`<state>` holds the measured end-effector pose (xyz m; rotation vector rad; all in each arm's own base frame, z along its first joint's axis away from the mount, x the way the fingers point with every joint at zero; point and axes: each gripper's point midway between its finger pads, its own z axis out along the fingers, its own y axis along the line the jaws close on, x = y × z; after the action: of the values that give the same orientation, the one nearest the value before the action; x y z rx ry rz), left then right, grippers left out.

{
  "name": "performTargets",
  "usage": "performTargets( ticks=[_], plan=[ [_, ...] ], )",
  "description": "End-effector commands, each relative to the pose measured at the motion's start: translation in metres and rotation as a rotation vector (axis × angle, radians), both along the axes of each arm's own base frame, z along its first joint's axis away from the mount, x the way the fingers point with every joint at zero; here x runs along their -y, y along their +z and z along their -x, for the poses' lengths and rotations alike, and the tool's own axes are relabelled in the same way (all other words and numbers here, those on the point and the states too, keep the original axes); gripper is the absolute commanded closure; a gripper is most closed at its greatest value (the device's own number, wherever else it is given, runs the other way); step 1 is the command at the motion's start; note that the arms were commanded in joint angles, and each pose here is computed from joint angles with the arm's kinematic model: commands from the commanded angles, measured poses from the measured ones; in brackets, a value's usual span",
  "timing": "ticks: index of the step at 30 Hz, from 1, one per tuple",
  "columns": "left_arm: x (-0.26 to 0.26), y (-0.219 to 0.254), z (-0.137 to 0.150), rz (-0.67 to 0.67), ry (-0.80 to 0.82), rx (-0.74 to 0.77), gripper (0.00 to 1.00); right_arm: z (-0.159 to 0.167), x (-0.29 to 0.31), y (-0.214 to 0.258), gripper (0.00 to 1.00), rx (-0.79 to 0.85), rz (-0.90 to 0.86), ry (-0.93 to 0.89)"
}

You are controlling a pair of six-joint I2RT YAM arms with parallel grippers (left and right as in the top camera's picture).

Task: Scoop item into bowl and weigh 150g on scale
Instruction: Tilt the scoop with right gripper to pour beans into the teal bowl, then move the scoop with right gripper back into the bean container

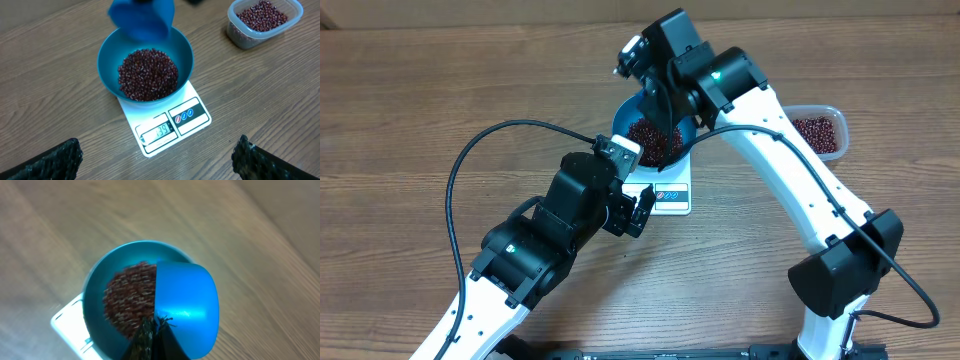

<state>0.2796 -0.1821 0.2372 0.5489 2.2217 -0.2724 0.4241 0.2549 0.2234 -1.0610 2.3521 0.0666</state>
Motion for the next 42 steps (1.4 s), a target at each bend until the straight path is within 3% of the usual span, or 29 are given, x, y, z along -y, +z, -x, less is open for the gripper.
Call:
performTargets(
  ticks=[1, 5, 17, 34, 42],
  plan=[
    [-0.003, 0.001, -0.002, -0.011, 0.009, 0.011, 0.0, -0.023, 0.045, 0.057, 0.96, 0.153, -0.049, -0.23],
    [-0.003, 0.001, -0.002, -0.011, 0.01, 0.011, 0.0, -0.039, 0.099, 0.073, 0.96, 0.196, -0.066, -0.432],
    [-0.004, 0.001, -0.003, -0.014, 0.015, 0.015, 0.0, -0.041, 0.217, 0.052, 0.96, 0.085, -0.066, -0.789],
    [-0.004, 0.002, -0.003, -0.013, 0.015, 0.016, 0.0, -0.007, 0.25, -0.052, 0.96, -0.147, 0.075, -0.871],
    [-0.004, 0.001, -0.003, -0.013, 0.015, 0.016, 0.01, -0.005, 0.262, -0.058, 0.96, -0.13, 0.137, -0.9]
  ],
)
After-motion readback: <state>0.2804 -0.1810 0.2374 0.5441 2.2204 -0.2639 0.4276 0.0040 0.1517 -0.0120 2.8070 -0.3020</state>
